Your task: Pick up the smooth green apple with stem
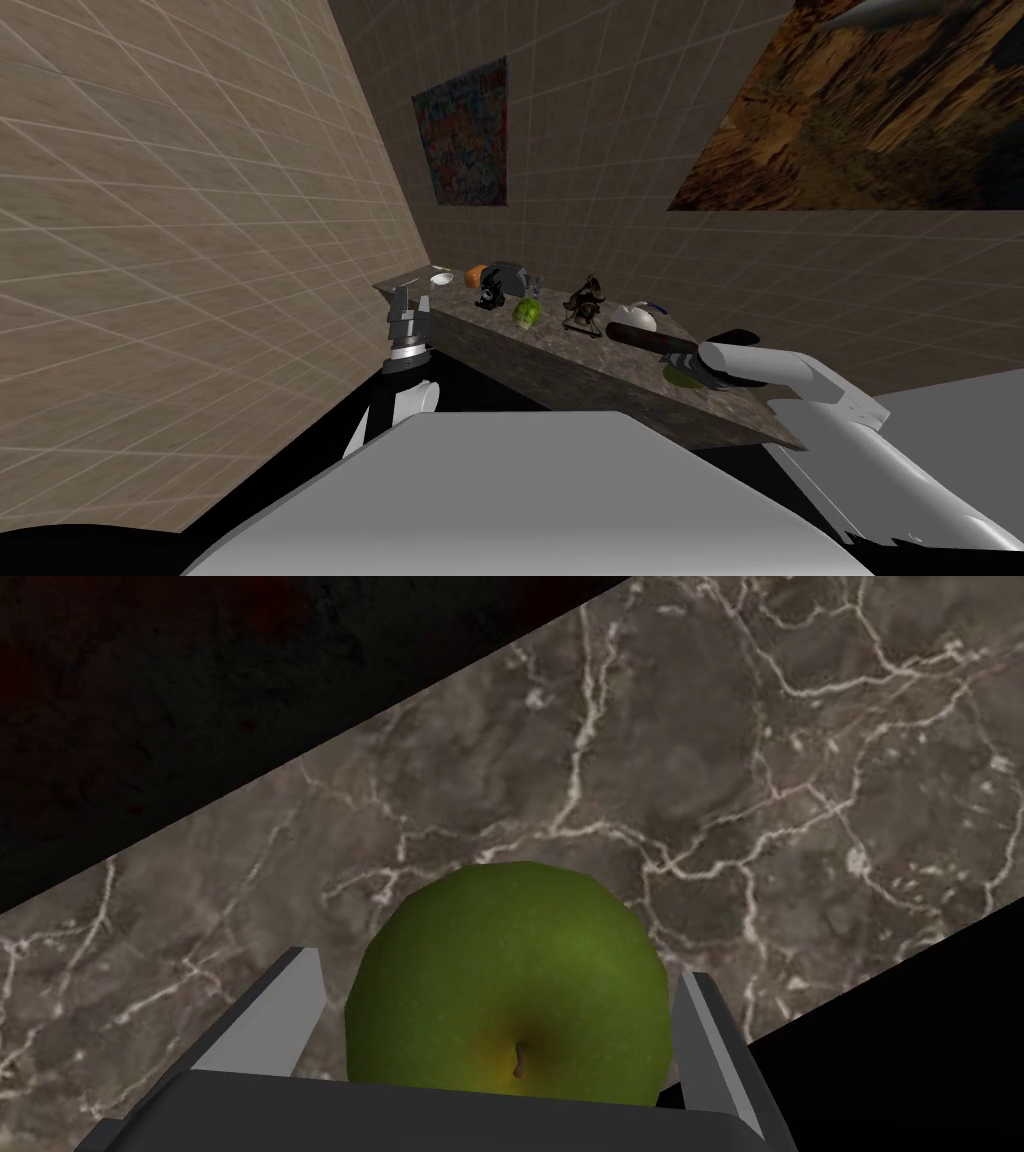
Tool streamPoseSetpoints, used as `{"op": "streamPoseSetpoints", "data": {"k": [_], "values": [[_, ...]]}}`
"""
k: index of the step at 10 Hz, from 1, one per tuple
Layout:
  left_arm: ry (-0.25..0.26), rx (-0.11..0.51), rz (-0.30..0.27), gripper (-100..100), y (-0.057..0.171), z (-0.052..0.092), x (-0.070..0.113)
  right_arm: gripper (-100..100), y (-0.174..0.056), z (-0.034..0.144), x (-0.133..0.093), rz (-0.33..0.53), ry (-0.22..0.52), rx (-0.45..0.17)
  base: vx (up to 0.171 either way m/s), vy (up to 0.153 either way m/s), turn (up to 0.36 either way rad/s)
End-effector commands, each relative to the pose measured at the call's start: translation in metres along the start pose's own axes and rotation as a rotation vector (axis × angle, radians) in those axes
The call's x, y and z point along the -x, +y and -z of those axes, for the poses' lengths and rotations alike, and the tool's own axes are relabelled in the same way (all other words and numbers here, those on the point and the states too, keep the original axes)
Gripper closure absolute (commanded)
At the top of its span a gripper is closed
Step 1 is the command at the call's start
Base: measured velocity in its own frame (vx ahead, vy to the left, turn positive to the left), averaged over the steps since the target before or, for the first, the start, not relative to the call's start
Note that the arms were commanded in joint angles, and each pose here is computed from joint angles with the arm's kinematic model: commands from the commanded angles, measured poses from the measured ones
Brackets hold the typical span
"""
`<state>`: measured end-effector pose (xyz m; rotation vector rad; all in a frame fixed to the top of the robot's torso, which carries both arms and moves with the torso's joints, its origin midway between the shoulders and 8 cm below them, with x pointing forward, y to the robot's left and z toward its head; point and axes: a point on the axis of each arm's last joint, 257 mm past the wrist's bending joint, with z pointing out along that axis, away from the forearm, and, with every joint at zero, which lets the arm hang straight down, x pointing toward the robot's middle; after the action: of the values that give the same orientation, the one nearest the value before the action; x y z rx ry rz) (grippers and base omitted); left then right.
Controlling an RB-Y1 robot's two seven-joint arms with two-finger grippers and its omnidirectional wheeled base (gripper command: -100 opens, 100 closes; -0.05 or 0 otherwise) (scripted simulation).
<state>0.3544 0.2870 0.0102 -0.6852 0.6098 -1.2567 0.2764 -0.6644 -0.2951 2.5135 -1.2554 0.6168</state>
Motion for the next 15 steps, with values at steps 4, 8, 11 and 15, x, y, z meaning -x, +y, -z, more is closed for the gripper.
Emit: {"op": "streamPoseSetpoints", "data": {"k": [4,8,11,15], "values": [[0.0,0.0,0.0,0,0.0,0.0,0.0,-100,-0.001,-0.004,-0.013,0.064,0.032,-0.016,0.011,0.01,-0.017],[0.0,0.0,0.0,0,0.0,0.0,0.0,-100,0.005,-0.016,-0.021,0.073,0.037,-0.022,0.033,0.036,-0.043],[0.0,0.0,0.0,0,0.0,0.0,0.0,-100,0.007,-0.022,-0.023,0.085,0.035,-0.027,0.023,0.027,-0.03],[0.0,0.0,0.0,0,0.0,0.0,0.0,100,0.008,-0.028,-0.023,0.092,0.031,-0.031,0.012,0.013,-0.018]]}}
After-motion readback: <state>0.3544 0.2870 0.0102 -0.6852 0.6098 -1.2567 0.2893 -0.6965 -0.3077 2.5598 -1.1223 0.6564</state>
